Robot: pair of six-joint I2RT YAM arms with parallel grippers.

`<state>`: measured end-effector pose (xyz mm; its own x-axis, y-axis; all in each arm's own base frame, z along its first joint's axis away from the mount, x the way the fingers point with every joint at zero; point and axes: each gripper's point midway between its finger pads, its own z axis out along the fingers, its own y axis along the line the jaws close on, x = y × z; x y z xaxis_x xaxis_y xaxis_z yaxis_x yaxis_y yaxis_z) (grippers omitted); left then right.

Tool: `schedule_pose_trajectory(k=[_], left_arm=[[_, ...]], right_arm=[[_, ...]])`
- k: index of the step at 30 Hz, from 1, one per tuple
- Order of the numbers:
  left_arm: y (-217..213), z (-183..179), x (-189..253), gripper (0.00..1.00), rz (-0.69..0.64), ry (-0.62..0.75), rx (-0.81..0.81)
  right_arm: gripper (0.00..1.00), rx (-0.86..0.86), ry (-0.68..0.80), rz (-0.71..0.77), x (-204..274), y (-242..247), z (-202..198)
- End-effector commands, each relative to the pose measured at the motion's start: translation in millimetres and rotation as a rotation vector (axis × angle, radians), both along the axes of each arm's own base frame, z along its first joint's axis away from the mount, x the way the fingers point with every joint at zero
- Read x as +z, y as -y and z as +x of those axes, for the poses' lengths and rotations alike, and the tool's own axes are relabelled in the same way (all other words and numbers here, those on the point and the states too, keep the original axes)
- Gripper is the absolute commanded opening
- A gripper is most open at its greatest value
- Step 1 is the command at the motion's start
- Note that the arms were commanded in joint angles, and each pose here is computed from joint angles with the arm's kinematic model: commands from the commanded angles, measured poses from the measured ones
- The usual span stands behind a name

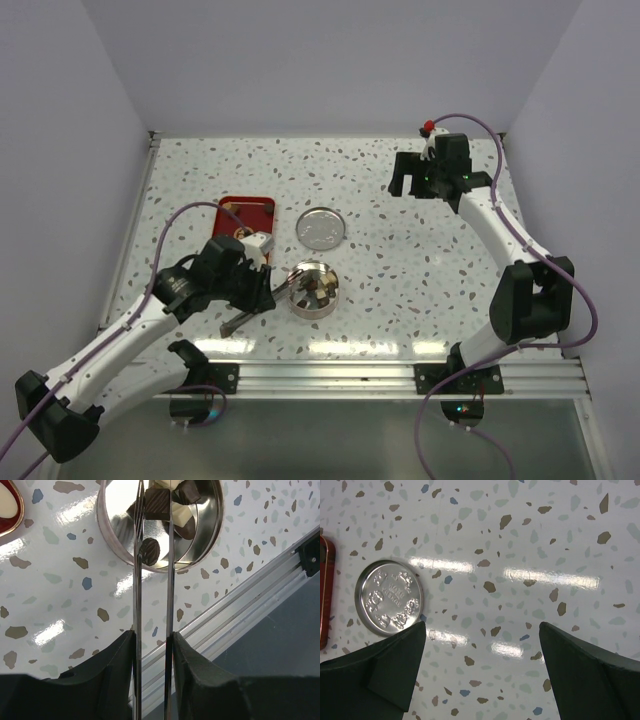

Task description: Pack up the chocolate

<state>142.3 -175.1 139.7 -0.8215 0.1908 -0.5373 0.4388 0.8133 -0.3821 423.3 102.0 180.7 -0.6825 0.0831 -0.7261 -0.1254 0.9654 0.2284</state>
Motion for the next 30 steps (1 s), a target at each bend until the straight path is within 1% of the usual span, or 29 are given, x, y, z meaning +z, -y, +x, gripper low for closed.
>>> schedule_pose_trajectory(k=[1,10,16,20,23,24,25,27,28,30], left_arm=[[4.6,2.4,9.6,0.4,-0.02,0.016,-0.001],[3.2,7.4,13.2,0.43,-0.006,0.032,0.01],[3.7,8.8,13.9,0.43,-0.007,0.037,0.012],[3.9,12.9,22.2,0.42,-0.011,0.059,0.021],[-0.5,22.8,36.8,0.42,0.009,0.109,0.049],[-5.9,30.7,41.5,0.42,0.036,0.139,0.082],[-7.2,36.4,55.2,0.42,0.036,0.173,0.097],[-9.0,46.6,64.9,0.42,0.053,0.207,0.123],[-6.2,50.8,76.8,0.42,0.036,0.233,0.122],[-7.0,60.9,81.2,0.42,0.058,0.259,0.143]], right_arm=[[0.99,0.005,0.036,0.017,15.9,-2.5,6.6],[0.99,0.006,0.032,0.013,13.9,-2.0,5.9],[0.99,0.007,0.033,0.012,14.2,-1.9,5.9],[0.99,0.006,0.033,0.009,14.6,-1.3,5.6],[0.99,0.007,0.032,0.008,13.9,-1.2,5.8],[0.99,0.007,0.032,0.008,14.3,-1.2,5.7],[0.99,0.008,0.033,0.007,14.3,-1.2,5.8],[0.99,0.005,0.035,0.008,15.2,-0.6,6.1],[0.99,0.008,0.035,0.008,15.6,-1.8,5.3],[0.99,0.01,0.036,0.006,15.9,-1.7,5.4]])
